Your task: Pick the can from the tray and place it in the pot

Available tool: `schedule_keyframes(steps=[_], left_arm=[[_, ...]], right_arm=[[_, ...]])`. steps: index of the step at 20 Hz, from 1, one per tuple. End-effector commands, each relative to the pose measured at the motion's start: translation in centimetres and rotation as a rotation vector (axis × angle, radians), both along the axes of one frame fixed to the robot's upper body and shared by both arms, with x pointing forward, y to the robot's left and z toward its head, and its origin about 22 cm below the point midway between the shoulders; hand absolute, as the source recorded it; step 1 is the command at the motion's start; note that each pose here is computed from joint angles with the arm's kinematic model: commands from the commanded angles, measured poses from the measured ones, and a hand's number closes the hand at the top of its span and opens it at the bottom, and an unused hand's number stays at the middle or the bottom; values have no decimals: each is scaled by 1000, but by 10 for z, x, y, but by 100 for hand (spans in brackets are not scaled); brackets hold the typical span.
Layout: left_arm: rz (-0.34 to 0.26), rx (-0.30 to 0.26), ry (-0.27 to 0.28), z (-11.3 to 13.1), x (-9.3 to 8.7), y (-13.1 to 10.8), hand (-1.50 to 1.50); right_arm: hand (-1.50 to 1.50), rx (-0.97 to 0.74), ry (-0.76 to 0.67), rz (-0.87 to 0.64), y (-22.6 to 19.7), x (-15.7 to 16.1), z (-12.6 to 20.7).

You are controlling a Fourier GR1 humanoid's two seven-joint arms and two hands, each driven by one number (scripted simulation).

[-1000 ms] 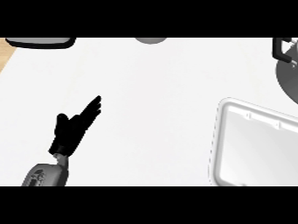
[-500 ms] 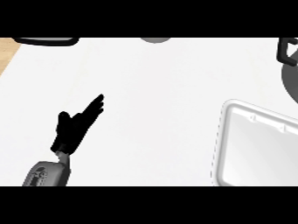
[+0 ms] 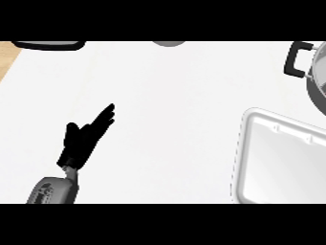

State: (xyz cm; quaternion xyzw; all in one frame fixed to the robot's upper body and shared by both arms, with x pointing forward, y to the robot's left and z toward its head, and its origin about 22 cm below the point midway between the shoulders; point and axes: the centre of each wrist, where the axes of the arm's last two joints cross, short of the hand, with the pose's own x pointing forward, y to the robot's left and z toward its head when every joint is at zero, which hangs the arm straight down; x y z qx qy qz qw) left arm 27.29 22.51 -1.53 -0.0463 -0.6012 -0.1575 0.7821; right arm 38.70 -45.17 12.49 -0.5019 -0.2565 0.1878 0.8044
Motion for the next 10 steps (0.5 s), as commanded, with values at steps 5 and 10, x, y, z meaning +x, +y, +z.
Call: schedule_keyframes(steps=[5, 10], left_arm=[[34, 10, -11, -1, -1, 6, 0], [15, -5, 1, 1, 2, -6, 0]], right_arm=[[-150, 113, -633, -61, 11, 12, 21], [-150, 97, -910, -224, -9, 5, 49]])
